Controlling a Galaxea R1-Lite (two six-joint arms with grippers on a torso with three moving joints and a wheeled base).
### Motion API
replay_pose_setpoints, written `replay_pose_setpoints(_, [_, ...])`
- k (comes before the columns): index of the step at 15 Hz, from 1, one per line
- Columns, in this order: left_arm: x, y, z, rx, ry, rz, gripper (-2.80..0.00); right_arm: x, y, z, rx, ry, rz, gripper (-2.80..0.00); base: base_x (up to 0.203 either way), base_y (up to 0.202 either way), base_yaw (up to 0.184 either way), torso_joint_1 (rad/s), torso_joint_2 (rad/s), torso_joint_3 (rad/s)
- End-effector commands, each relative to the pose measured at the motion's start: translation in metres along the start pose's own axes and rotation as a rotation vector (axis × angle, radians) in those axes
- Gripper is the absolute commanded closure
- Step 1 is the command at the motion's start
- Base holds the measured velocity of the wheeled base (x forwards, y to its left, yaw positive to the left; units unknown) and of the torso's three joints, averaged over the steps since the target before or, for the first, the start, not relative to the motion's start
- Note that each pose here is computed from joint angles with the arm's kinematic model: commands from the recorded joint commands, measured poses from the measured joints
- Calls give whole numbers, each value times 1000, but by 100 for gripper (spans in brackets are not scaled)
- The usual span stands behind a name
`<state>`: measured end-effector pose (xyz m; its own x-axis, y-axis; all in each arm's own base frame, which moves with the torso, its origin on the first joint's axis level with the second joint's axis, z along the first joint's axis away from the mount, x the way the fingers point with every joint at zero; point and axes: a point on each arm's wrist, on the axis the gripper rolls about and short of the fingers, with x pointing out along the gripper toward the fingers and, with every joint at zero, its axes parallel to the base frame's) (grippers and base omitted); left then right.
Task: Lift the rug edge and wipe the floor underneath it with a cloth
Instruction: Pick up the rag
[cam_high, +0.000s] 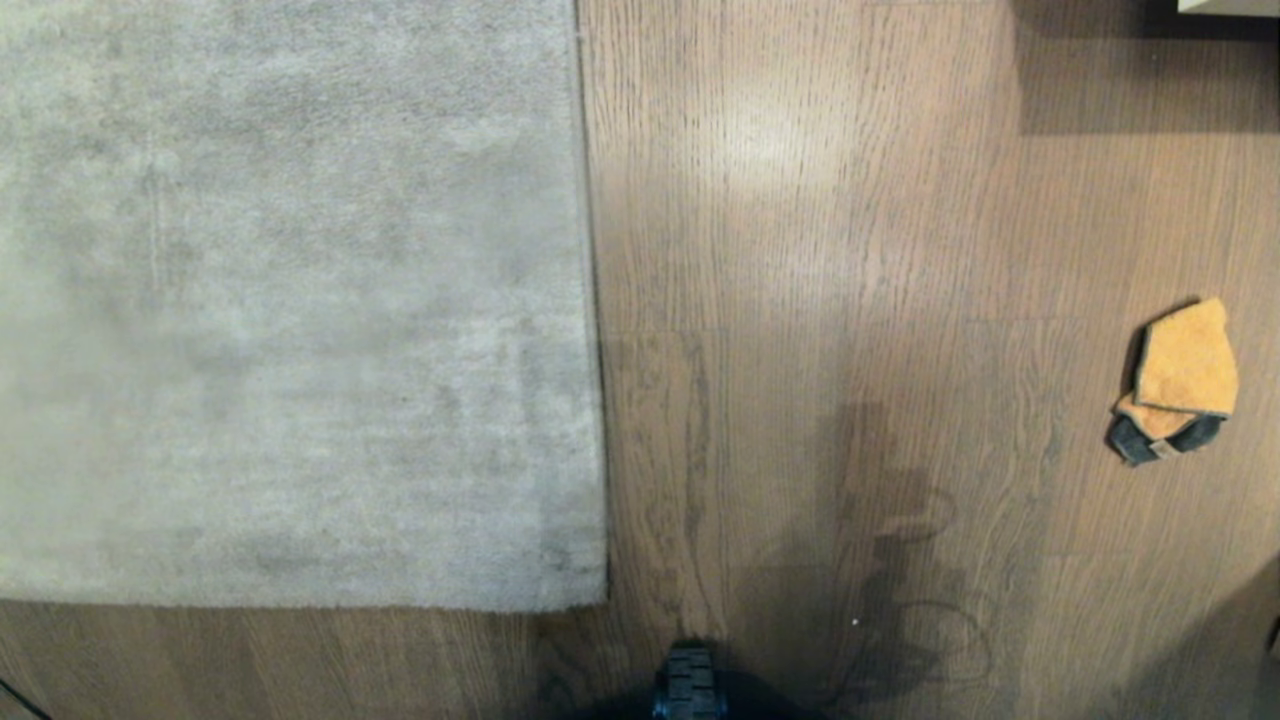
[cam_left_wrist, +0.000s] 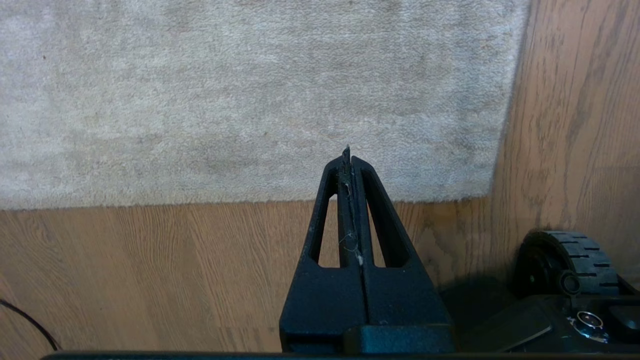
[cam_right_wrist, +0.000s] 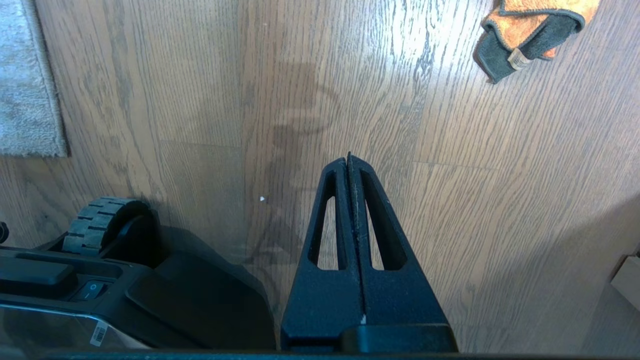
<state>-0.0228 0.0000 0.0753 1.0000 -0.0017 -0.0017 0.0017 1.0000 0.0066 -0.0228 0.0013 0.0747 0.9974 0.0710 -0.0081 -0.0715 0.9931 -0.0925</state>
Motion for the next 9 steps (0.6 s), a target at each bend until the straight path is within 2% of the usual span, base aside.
replay_pose_setpoints(1, [0,0,0,0,0,0,0,0,0,0,0,-1,2,0,0,0,0,0,0,0])
replay_pose_setpoints(9, [0,0,0,0,0,0,0,0,0,0,-1,-1,2,0,0,0,0,0,0,0])
